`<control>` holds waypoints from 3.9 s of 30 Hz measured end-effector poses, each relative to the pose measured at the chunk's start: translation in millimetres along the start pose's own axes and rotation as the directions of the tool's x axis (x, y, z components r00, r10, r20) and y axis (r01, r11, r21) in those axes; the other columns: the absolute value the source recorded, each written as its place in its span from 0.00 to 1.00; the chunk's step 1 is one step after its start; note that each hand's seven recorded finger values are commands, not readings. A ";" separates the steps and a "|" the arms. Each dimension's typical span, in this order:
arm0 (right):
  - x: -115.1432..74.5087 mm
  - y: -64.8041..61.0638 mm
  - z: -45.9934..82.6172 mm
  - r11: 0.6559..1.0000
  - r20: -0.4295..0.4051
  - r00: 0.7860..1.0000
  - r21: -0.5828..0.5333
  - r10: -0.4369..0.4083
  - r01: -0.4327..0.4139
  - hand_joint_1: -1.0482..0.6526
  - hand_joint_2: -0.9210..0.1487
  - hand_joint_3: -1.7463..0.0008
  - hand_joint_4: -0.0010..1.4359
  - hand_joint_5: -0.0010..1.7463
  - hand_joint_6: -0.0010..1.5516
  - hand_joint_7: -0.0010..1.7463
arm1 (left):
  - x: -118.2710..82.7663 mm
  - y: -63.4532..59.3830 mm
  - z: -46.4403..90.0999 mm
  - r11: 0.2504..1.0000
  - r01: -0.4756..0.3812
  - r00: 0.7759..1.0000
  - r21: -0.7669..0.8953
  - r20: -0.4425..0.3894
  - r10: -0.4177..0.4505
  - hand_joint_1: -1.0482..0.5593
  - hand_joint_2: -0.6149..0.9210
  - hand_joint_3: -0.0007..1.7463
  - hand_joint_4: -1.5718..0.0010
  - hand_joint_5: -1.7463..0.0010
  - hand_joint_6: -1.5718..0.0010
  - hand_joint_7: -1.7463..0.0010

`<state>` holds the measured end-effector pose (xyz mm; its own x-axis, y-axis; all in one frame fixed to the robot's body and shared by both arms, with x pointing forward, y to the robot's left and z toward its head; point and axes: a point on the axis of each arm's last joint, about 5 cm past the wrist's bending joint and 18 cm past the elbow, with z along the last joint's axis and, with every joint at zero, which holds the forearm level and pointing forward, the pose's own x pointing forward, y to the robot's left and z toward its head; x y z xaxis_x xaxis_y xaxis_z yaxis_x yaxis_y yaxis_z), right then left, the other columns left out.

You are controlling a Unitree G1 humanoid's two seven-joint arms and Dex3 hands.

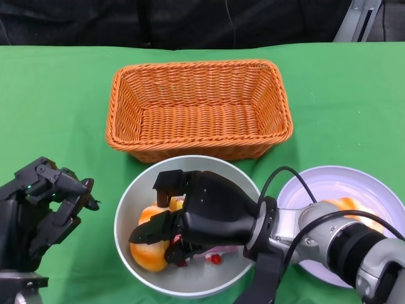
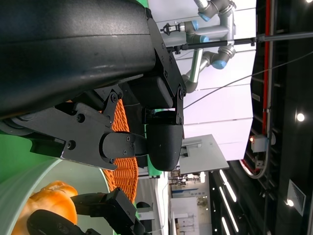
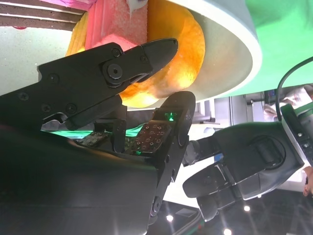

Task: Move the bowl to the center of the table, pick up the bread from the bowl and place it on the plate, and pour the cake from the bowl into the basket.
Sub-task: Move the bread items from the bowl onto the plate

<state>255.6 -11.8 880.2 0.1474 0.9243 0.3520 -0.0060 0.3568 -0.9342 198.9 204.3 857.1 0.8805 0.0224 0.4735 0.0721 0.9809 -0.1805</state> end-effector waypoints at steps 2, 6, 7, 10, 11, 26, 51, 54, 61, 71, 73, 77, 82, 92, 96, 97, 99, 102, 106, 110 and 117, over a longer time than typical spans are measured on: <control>-1.0 -0.1 -0.4 1.000 -0.002 1.000 0.000 0.001 -0.001 0.37 0.14 1.00 0.54 0.65 0.64 0.01 | 0.0 0.0 0.2 1.000 0.000 1.000 0.003 0.006 0.000 0.57 0.98 0.22 0.50 0.07 0.45 0.30; -3.2 0.1 -1.0 1.000 -0.008 1.000 -0.001 -0.023 0.023 0.41 0.13 1.00 0.56 0.64 0.77 0.04 | 0.0 -0.2 0.2 1.000 0.004 1.000 0.010 0.005 -0.004 0.56 0.97 0.23 0.50 0.07 0.45 0.30; -3.9 0.2 -1.1 0.999 -0.010 0.999 -0.001 -0.032 0.032 0.41 0.12 1.00 0.56 0.65 0.79 0.04 | 0.0 -0.3 0.2 1.000 0.003 1.000 0.010 0.005 -0.003 0.56 0.97 0.23 0.50 0.07 0.45 0.30; -6.5 -0.7 -2.4 0.999 -0.012 0.999 0.001 -0.035 0.035 0.42 0.10 1.00 0.55 0.59 0.80 0.02 | -0.1 -0.3 0.3 1.000 0.000 1.000 0.012 0.007 0.000 0.57 0.96 0.26 0.50 0.07 0.45 0.30; -7.4 -1.3 -3.1 0.999 -0.015 0.999 0.001 -0.033 0.033 0.42 0.10 1.00 0.57 0.59 0.80 0.02 | -0.1 -0.2 0.3 1.000 0.000 1.000 0.013 0.007 0.000 0.57 0.95 0.27 0.50 0.07 0.46 0.30; -23.7 -16.1 -15.7 0.995 -0.047 0.994 0.021 -0.094 0.096 0.45 0.00 0.97 0.49 0.92 0.52 0.63 | 0.0 1.2 0.4 1.000 -0.012 1.000 0.013 -0.001 0.012 0.59 0.88 0.39 0.48 0.09 0.44 0.32; -34.9 -32.9 -12.7 0.964 -0.091 0.968 0.107 -0.235 0.244 0.47 0.00 0.97 0.52 0.87 0.51 0.63 | 0.2 1.8 -0.2 1.000 -0.017 0.999 0.024 -0.029 0.018 0.60 0.87 0.42 0.47 0.10 0.43 0.32; -33.8 -37.6 -13.9 0.959 -0.089 0.963 0.107 -0.253 0.262 0.47 0.01 0.98 0.55 0.80 0.57 0.51 | -0.5 1.8 -0.9 1.000 -0.018 0.999 0.024 -0.035 0.019 0.60 0.87 0.42 0.47 0.10 0.43 0.32; -35.5 -43.9 -10.2 0.939 -0.117 0.947 0.136 -0.300 0.315 0.51 0.01 0.99 0.54 0.87 0.54 0.60 | -1.6 2.1 -2.9 0.999 -0.025 0.998 0.022 -0.048 0.026 0.59 0.86 0.43 0.47 0.10 0.44 0.31; -53.7 -52.3 -8.9 0.910 -0.171 0.915 0.142 -0.366 0.390 0.51 0.01 0.97 0.57 0.80 0.54 0.56 | -0.3 4.1 -3.4 0.999 -0.023 0.998 0.027 -0.056 0.025 0.60 0.85 0.45 0.47 0.10 0.44 0.31; -55.2 -53.4 -8.6 0.906 -0.174 0.912 0.143 -0.373 0.398 0.50 0.01 0.98 0.58 0.79 0.55 0.55 | -0.5 4.0 -4.0 0.999 -0.026 0.998 0.028 -0.060 0.028 0.59 0.85 0.45 0.46 0.10 0.44 0.31; -56.2 -55.7 -8.3 0.906 -0.175 0.912 0.146 -0.372 0.398 0.48 0.01 0.98 0.59 0.77 0.56 0.52 | -0.9 4.2 -4.5 0.999 -0.024 0.997 0.031 -0.066 0.026 0.59 0.86 0.43 0.46 0.11 0.43 0.32; -56.2 -63.0 -7.9 0.894 -0.179 0.900 0.147 -0.397 0.423 0.48 0.00 0.96 0.57 0.81 0.54 0.55 | -1.6 4.2 -5.2 0.999 -0.021 0.997 0.036 -0.071 0.023 0.59 0.87 0.41 0.46 0.11 0.43 0.32; -66.2 -70.8 0.2 0.845 -0.313 0.852 0.208 -0.420 0.493 0.45 0.00 0.88 0.49 0.97 0.52 0.63 | -2.3 5.8 -6.1 0.999 -0.028 0.996 0.033 -0.079 0.030 0.59 0.88 0.40 0.46 0.11 0.43 0.32; -72.0 -74.2 5.6 0.825 -0.376 0.830 0.231 -0.412 0.515 0.48 0.16 0.71 0.51 0.97 0.52 0.68 | -2.4 6.0 -6.4 0.999 -0.027 0.996 0.034 -0.081 0.030 0.59 0.87 0.41 0.45 0.12 0.42 0.32; -73.5 -74.4 7.4 0.815 -0.395 0.819 0.239 -0.415 0.528 0.48 0.27 0.59 0.52 0.97 0.52 0.69 | -2.2 5.8 -6.3 0.999 -0.026 0.996 0.033 -0.081 0.029 0.59 0.87 0.41 0.45 0.12 0.42 0.32; -76.1 -75.7 10.6 0.793 -0.439 0.793 0.245 -0.423 0.559 0.48 0.34 0.50 0.53 0.97 0.52 0.71 | -1.1 5.5 -5.4 0.999 -0.022 0.997 0.033 -0.078 0.025 0.59 0.88 0.40 0.46 0.13 0.43 0.32; -79.5 -77.2 15.2 0.769 -0.493 0.763 0.256 -0.418 0.586 0.49 0.36 0.46 0.53 0.97 0.51 0.74 | 0.5 5.1 -4.2 0.999 -0.017 0.997 0.035 -0.071 0.019 0.60 0.88 0.40 0.46 0.11 0.44 0.30; -87.8 -81.1 20.3 0.718 -0.563 0.699 0.246 -0.442 0.651 0.47 0.43 0.38 0.55 0.97 0.52 0.76 | 0.6 5.2 -3.9 0.999 -0.011 0.997 0.041 -0.072 0.014 0.59 0.85 0.46 0.46 0.10 0.44 0.30; -93.0 -88.1 27.5 0.645 -0.647 0.609 0.229 -0.459 0.729 0.47 0.42 0.34 0.54 1.00 0.50 0.82 | 2.1 5.2 -2.5 0.999 -0.017 0.997 0.040 -0.069 0.019 0.59 0.84 0.47 0.46 0.11 0.43 0.30; -100.8 -99.5 38.2 0.563 -0.737 0.513 0.219 -0.439 0.797 0.54 0.37 0.32 0.54 1.00 0.44 0.88 | 2.7 4.8 -2.5 0.999 -0.018 0.997 0.040 -0.073 0.021 0.60 0.83 0.48 0.45 0.12 0.42 0.31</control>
<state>203.6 -135.3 939.9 0.8075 0.2176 0.5483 -0.1026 0.9671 -0.2327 202.8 208.6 855.4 0.9138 0.0287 0.4053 0.0374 0.9873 -0.1541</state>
